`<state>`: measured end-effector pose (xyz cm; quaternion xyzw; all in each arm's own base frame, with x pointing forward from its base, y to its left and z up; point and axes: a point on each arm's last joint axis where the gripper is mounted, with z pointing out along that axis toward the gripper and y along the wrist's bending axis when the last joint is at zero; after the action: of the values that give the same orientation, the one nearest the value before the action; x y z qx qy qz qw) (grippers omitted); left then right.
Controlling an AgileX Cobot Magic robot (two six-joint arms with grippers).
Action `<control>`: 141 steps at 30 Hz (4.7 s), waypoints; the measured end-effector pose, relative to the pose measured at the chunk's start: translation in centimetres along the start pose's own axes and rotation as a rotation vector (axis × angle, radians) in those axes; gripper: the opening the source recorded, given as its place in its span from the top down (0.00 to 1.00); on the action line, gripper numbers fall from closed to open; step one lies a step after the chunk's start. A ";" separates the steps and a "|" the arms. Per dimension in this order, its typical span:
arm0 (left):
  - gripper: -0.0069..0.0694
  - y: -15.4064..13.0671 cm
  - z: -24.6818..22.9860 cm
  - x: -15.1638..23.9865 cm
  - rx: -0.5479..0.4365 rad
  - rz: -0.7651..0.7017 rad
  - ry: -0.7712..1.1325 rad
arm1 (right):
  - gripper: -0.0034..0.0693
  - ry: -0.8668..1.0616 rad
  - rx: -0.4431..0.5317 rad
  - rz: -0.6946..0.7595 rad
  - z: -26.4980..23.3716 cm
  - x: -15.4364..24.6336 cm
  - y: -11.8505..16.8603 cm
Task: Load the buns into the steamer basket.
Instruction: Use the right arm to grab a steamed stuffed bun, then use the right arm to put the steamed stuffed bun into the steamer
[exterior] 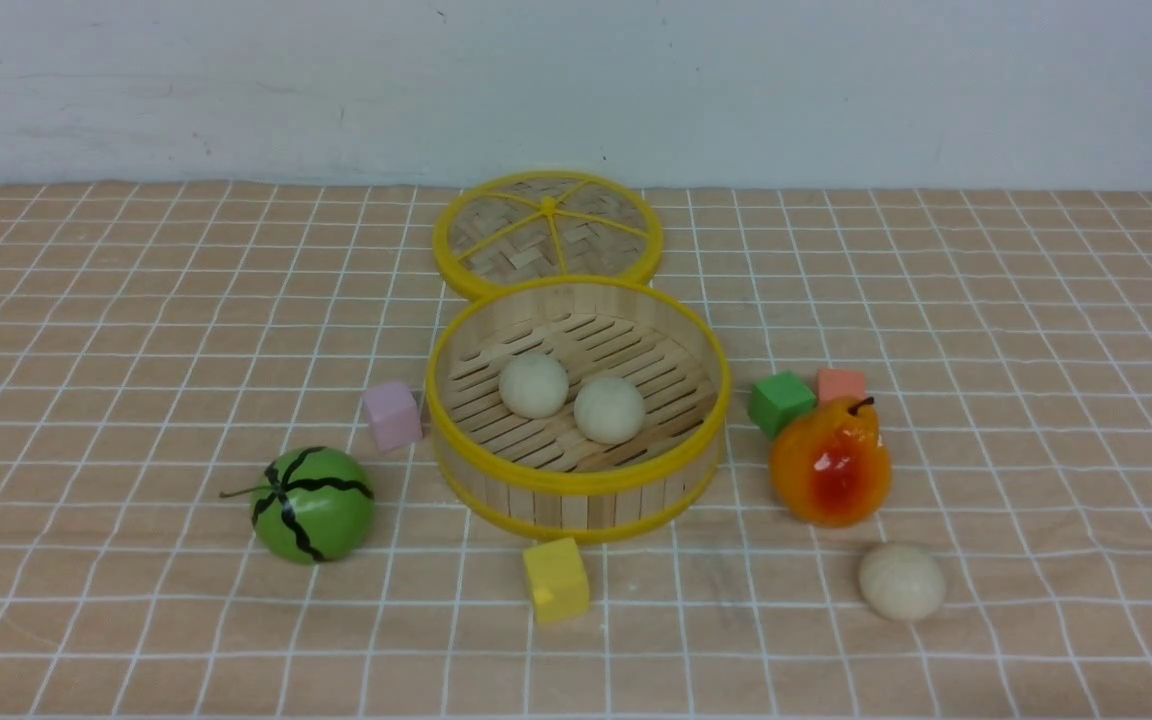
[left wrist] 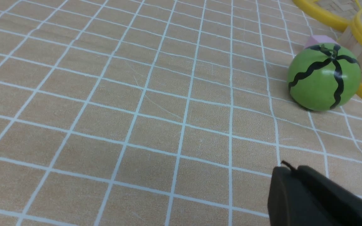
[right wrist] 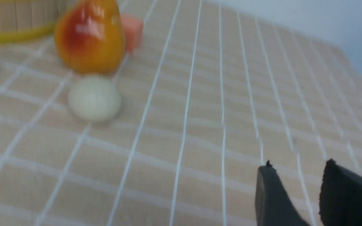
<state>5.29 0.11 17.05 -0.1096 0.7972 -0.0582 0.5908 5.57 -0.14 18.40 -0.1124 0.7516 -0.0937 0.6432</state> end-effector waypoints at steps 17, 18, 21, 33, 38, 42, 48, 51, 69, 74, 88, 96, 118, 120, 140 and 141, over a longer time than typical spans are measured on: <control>0.88 0.0 0.0 0.0 0.000 0.000 0.000 | 0.62 -0.766 0.003 0.307 -2.6 -6.6 -1.1; 0.88 0.0 0.0 0.0 0.000 0.000 0.000 | 0.62 -0.774 0.000 0.315 -2.7 -6.7 -1.2; 0.87 0.0 0.0 0.0 0.000 0.000 0.000 | 0.62 -0.860 -0.012 0.537 -4.4 -9.9 -2.9; 0.86 0.0 0.0 0.0 0.000 -0.001 0.000 | 0.62 -0.300 -0.059 0.623 2.5 -19.2 -5.0; 0.86 0.0 0.0 0.0 0.000 -0.001 0.000 | 0.62 0.051 -0.056 0.477 10.0 -15.9 -3.7; 0.85 0.0 0.0 0.0 0.000 -0.001 0.000 | 0.62 0.186 -0.061 0.461 13.5 -13.7 -2.9; 0.84 0.0 0.0 0.0 0.000 -0.001 0.000 | 0.62 0.442 -0.129 0.430 17.2 -10.2 -0.3; 0.83 0.0 0.0 0.0 0.000 -0.001 0.000 | 0.62 0.593 -0.206 0.369 18.3 -9.9 1.6; 0.80 0.0 0.0 0.0 0.000 -0.001 0.000 | 0.62 0.948 -0.373 0.137 24.5 -9.3 7.6; 0.79 0.0 0.0 0.0 0.000 -0.001 0.000 | 0.62 0.977 -0.379 0.180 25.0 -8.5 8.2; 0.77 0.0 0.0 0.0 0.000 -0.001 0.000 | 0.67 1.009 -0.375 0.154 26.3 -6.3 9.1; 0.76 0.0 0.0 0.0 0.000 -0.001 0.000 | 0.95 1.015 -0.378 0.154 26.2 -6.7 9.0; 0.74 0.0 0.0 0.0 0.000 -0.001 0.000 | 0.95 0.533 -0.590 0.357 34.4 -23.2 9.9; 0.74 0.0 0.0 0.0 0.000 -0.001 0.000 | 0.95 0.526 -0.596 0.389 36.7 -21.7 11.1; 0.72 0.0 0.0 0.0 0.000 -0.001 0.000 | 0.66 0.574 -0.645 0.406 42.6 -13.2 16.1; 0.72 0.0 0.0 0.0 0.000 -0.001 0.000 | 0.61 0.574 -0.646 0.411 42.5 -13.4 16.1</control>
<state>5.29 0.11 17.05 -0.1099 0.7972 -0.0587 0.5907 48.74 19.30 19.95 -0.1254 0.8961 0.2466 0.3470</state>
